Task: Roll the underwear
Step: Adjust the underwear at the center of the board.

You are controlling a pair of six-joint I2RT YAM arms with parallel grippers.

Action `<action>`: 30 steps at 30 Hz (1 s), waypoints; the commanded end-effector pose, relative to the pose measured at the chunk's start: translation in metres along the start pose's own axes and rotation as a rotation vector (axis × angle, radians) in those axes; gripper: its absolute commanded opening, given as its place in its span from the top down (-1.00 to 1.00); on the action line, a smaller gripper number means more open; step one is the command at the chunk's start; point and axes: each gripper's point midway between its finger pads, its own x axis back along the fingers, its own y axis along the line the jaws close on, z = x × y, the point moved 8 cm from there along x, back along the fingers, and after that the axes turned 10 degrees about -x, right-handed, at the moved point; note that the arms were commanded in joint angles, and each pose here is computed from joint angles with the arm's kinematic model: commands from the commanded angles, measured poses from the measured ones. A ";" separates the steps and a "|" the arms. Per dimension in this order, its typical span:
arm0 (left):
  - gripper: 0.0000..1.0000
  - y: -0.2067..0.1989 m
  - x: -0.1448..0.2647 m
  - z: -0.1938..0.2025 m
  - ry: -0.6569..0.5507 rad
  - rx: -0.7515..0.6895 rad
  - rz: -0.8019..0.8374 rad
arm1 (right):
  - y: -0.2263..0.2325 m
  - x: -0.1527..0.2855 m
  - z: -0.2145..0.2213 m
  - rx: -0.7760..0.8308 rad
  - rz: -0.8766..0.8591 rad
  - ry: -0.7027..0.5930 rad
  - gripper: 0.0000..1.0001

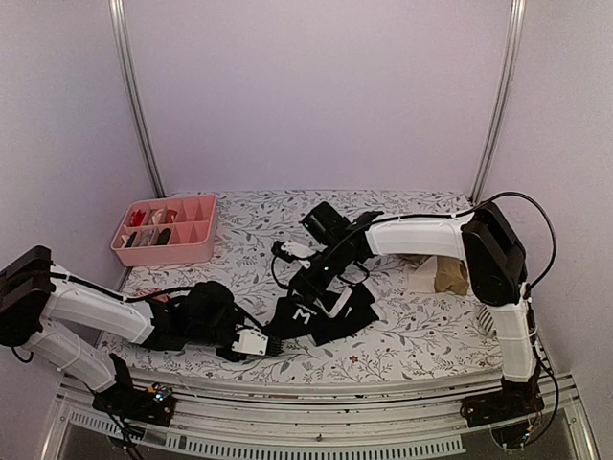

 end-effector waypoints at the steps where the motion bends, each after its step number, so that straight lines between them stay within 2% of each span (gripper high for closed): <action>1: 0.94 -0.002 0.002 -0.004 -0.021 -0.004 -0.009 | -0.007 -0.009 0.002 -0.009 0.001 0.022 -0.32; 5: 0.93 -0.001 0.002 -0.005 -0.024 -0.003 -0.008 | -0.007 -0.010 0.003 -0.011 -0.011 0.029 -0.30; 7: 0.94 -0.002 0.003 -0.004 -0.025 -0.003 -0.006 | -0.007 -0.011 0.003 -0.009 -0.015 0.035 -0.19; 15: 0.93 -0.002 0.003 -0.005 -0.029 -0.002 -0.003 | -0.004 0.003 -0.004 0.005 0.016 -0.001 0.68; 18: 0.93 0.001 0.003 -0.005 -0.025 0.009 -0.011 | 0.000 0.021 -0.011 0.021 0.036 -0.045 0.89; 22: 0.94 0.017 0.007 -0.005 -0.020 0.060 -0.057 | 0.006 0.053 -0.016 0.047 0.100 -0.134 0.94; 30: 0.93 0.062 0.027 -0.006 -0.008 0.130 -0.205 | 0.022 0.109 0.005 0.078 0.155 -0.246 0.93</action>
